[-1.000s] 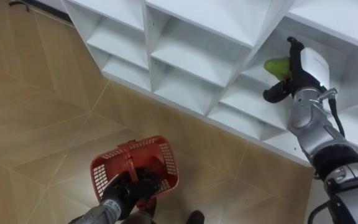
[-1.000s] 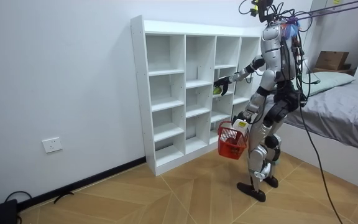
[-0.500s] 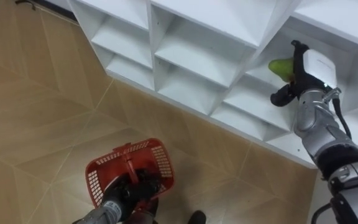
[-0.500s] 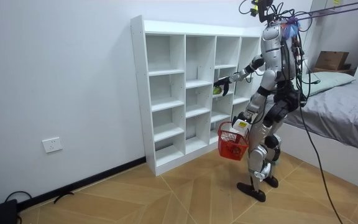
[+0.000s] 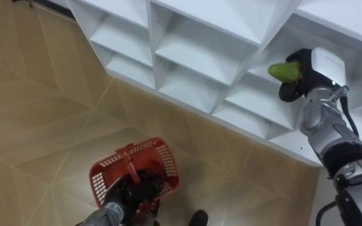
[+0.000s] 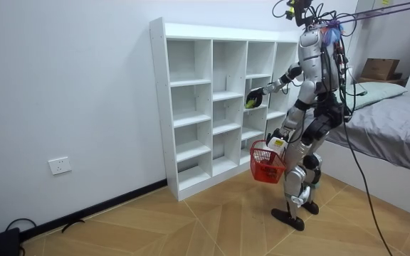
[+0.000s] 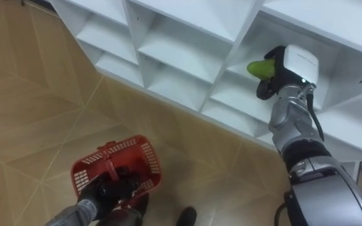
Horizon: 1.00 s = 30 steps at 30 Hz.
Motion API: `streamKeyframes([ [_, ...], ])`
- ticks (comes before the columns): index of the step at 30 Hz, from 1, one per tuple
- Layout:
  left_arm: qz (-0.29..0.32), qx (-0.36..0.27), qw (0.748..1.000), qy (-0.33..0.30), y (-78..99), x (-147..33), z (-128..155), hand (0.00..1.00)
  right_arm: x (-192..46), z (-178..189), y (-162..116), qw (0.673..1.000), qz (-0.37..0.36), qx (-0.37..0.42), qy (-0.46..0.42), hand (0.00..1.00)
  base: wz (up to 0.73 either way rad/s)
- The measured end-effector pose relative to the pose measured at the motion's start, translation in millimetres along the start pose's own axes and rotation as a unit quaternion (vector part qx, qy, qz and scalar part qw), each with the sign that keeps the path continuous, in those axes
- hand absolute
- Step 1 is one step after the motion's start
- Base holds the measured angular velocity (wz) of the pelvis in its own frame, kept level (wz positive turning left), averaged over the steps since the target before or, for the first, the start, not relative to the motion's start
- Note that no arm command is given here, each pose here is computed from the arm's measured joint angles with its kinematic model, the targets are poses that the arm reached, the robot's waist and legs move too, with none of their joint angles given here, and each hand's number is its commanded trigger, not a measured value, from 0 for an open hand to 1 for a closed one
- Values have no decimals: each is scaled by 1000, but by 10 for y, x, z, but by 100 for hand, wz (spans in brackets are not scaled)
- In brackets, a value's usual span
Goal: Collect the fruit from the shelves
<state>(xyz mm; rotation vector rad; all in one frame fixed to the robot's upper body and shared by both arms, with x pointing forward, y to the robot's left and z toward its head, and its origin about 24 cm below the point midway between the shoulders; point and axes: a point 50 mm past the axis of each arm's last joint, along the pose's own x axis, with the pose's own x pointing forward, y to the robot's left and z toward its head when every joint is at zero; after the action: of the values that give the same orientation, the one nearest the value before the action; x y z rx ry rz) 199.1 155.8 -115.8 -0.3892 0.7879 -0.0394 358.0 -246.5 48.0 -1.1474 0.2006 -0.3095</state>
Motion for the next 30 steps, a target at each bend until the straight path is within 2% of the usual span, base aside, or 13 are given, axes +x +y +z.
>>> streamKeyframes([
  [30,-7,4,1000,-8,-9,8,49,100,37,52,-76,1000,-12,-2,-13,100,-1],
])
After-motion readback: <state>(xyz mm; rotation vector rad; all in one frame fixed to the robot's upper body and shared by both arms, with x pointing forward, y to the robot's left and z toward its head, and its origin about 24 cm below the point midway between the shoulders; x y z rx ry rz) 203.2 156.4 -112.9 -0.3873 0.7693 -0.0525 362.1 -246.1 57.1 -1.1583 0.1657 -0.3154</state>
